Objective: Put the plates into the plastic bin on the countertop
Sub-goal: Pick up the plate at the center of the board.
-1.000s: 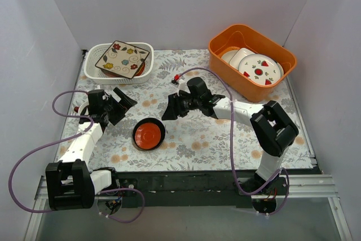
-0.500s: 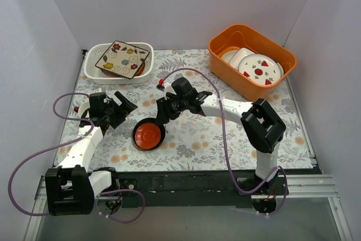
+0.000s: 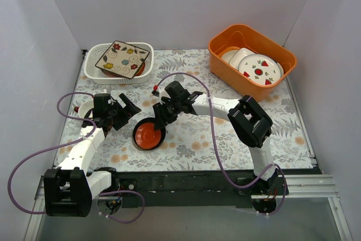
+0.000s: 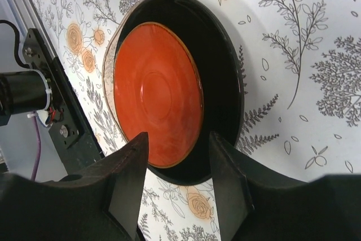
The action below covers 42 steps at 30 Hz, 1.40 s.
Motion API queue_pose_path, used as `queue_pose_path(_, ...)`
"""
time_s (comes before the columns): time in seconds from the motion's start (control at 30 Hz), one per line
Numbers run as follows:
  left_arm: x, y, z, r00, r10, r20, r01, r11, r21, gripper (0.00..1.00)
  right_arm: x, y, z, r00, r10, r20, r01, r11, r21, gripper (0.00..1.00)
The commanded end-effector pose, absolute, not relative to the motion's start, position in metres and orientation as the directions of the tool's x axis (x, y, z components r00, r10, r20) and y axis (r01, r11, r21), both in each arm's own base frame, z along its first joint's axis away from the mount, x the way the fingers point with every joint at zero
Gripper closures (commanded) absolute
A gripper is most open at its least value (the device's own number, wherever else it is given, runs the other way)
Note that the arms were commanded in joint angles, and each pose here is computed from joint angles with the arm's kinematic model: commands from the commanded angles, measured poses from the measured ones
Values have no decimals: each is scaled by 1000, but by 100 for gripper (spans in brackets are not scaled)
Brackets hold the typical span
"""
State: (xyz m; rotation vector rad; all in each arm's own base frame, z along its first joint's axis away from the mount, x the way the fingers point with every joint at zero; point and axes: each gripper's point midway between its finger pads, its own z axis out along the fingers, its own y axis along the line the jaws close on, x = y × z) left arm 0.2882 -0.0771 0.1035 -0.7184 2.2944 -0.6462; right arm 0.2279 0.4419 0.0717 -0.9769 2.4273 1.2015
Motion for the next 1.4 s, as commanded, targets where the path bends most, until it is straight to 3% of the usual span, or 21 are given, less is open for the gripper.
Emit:
queue_pose_path(0.0,285,-77,101,-652,-620,-437,-316,745,-587,12,231,451,81,-719,-463,-519,-692,404,598,46)
queue_pose_path(0.6,284,-80,102,-656,-611,-443,-303,751,-586,13,237,451,42,-746,-511,-427,-662,500,558,49)
queue_pose_path(0.7,284,-80,102,-656,-609,-446,-303,753,-584,12,237,454,43,-742,-511,-434,-666,488,564,62)
queue_pose_path(0.73,284,-80,101,-658,-609,-443,-304,753,-584,12,236,454,43,-743,-511,-432,-665,486,568,75)
queue_pose_path(0.87,284,-80,103,-657,-608,-446,-300,753,-585,12,236,456,49,-741,-501,-447,-666,469,580,96)
queue_pose_path(1.37,283,-92,128,-646,-590,-484,-192,740,-645,12,237,451,87,-740,-413,-531,-670,392,630,99)
